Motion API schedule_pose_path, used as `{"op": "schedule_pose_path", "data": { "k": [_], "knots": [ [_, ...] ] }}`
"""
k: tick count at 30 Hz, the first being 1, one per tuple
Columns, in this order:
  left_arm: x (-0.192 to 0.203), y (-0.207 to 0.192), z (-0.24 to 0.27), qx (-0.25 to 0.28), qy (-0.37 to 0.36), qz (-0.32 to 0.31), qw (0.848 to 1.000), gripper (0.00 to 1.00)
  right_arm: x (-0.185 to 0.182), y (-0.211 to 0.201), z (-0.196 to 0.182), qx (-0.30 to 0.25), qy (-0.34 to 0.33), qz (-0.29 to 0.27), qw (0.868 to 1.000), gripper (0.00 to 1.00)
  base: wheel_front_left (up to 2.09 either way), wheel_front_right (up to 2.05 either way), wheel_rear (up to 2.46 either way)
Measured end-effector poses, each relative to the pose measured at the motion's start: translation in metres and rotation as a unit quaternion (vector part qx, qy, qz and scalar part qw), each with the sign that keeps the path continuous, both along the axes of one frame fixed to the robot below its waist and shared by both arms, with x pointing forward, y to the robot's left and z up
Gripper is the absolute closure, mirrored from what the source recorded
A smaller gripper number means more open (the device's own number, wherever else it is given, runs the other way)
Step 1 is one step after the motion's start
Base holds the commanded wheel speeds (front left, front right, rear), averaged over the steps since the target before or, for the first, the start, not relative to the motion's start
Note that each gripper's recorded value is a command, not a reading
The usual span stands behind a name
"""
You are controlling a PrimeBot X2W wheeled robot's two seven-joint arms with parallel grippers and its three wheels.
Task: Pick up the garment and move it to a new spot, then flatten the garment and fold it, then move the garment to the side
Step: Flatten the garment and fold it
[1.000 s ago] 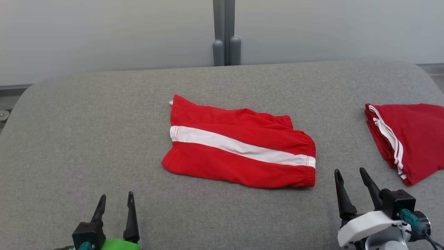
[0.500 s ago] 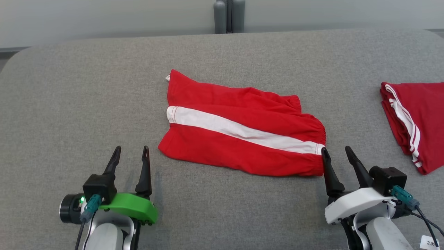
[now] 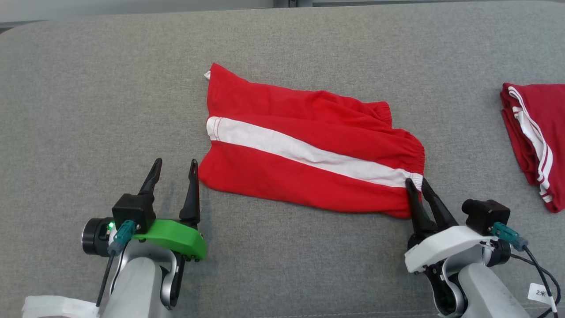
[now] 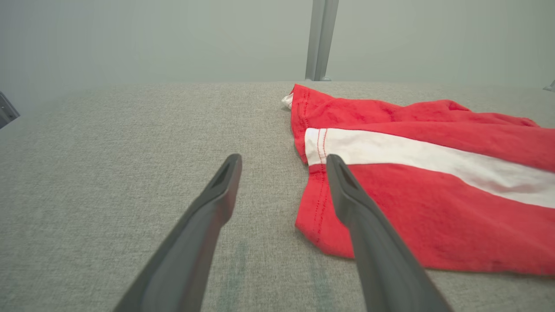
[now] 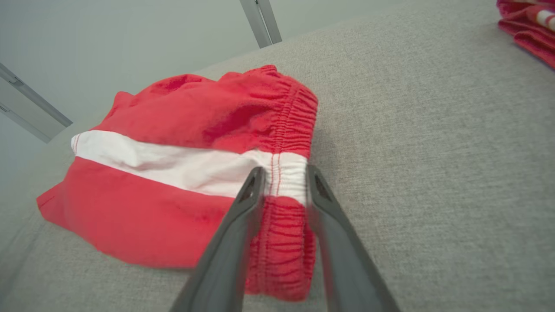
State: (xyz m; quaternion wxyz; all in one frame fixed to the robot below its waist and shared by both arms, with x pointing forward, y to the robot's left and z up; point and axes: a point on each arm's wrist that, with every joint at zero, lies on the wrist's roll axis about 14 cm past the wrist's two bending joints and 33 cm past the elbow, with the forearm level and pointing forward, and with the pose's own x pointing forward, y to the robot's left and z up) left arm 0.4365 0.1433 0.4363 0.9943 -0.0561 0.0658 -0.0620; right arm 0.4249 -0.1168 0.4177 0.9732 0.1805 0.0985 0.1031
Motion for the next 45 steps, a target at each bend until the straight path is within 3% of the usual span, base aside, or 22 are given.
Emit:
{"op": "schedule_pose_path", "data": {
  "k": [1,2,14,23,29,43,45],
  "knots": [
    [0.0,0.0,0.0,0.0,0.0,0.0,1.0,0.0,0.0,0.0,0.0,0.0,0.0,0.0,1.0,0.98,0.0,0.0,0.0],
    [0.001,0.0,-0.001,0.0,0.001,-0.001,1.0,0.0,0.001,0.0,0.0,0.001,0.0,0.002,1.0,1.0,0.0,0.0,0.0],
    [0.023,-0.012,-0.016,-0.031,0.027,-0.022,0.999,0.0,0.01,-0.016,0.002,-0.014,-0.01,0.0,1.0,1.0,0.0,0.0,0.0],
    [0.049,-0.05,-0.028,-0.073,0.06,-0.076,0.993,0.0,0.008,-0.015,-0.004,-0.02,-0.003,0.007,1.0,1.0,0.0,0.0,0.0],
    [0.068,-0.042,-0.027,-0.083,0.065,-0.083,0.991,0.0,0.011,-0.014,-0.007,-0.022,-0.001,0.009,1.0,1.0,0.0,0.0,0.0],
    [0.068,-0.047,-0.043,-0.115,0.104,-0.105,0.982,0.0,0.011,-0.015,-0.013,-0.023,0.005,0.006,1.0,1.0,0.0,0.0,0.0],
    [0.066,-0.049,-0.044,-0.118,0.109,-0.11,0.981,0.27,0.011,-0.015,-0.013,-0.023,0.006,0.006,1.0,1.0,0.0,0.0,0.0]
  ]
}}
